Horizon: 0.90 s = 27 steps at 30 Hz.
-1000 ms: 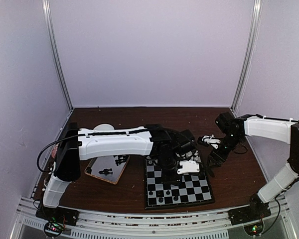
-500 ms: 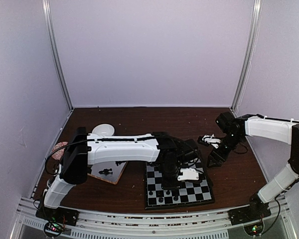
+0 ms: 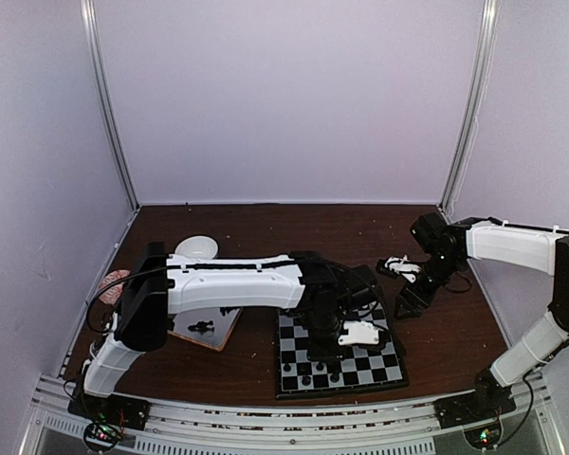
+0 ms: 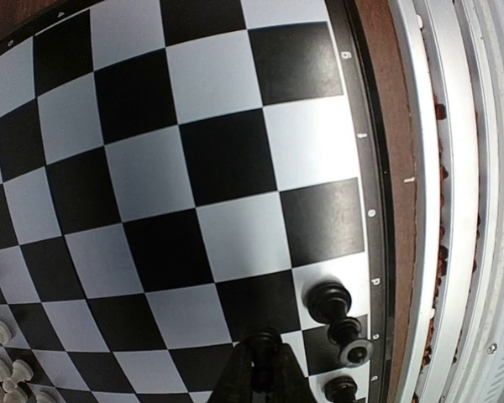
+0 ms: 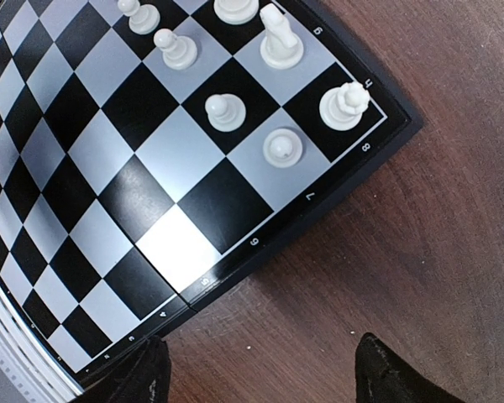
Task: Set up the chess pieces on the board
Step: Place the pawn at e7.
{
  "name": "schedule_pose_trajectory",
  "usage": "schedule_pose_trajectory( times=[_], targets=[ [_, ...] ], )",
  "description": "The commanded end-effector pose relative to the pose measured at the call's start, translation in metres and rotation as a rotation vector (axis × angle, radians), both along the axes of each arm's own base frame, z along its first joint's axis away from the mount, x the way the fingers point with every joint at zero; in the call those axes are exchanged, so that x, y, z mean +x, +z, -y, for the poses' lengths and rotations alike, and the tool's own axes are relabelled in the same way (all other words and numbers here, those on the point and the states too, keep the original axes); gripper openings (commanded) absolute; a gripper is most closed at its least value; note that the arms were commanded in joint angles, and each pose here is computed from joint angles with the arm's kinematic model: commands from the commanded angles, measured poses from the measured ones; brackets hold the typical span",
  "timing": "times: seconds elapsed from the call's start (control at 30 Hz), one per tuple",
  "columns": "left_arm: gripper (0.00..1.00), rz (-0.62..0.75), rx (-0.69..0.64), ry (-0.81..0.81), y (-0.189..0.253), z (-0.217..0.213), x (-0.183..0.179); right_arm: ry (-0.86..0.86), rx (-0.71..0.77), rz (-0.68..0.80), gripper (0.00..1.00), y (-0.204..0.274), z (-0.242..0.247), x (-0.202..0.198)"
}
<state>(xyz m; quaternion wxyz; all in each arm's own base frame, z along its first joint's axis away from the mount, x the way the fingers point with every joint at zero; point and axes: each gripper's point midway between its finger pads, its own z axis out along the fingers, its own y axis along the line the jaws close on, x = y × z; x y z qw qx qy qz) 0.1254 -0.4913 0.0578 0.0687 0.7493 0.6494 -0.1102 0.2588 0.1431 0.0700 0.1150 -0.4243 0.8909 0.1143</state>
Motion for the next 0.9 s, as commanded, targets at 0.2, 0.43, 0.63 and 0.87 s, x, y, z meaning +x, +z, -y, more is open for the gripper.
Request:
schedule_pose_trajectory(
  times=[0.2,0.43,0.63,0.87],
  targets=[
    [0.07,-0.019,0.009,-0.032,-0.006,0.0037,-0.0042,0.009,0.0,0.005,0.76,0.0047,-0.0013,0.002],
    [0.08,-0.019,0.012,-0.035,-0.0094,0.0052,-0.0031,0.009,0.001,0.002,0.76,0.0045,-0.0014,0.0018],
    [0.09,-0.019,0.013,-0.039,-0.0104,0.0056,-0.0038,0.01,-0.002,-0.005,0.76,0.0028,-0.0013,0.001],
    [0.09,-0.024,0.01,-0.047,-0.0114,0.0071,-0.0042,0.011,-0.001,-0.004,0.76,0.0029,-0.0014,0.001]
  ],
)
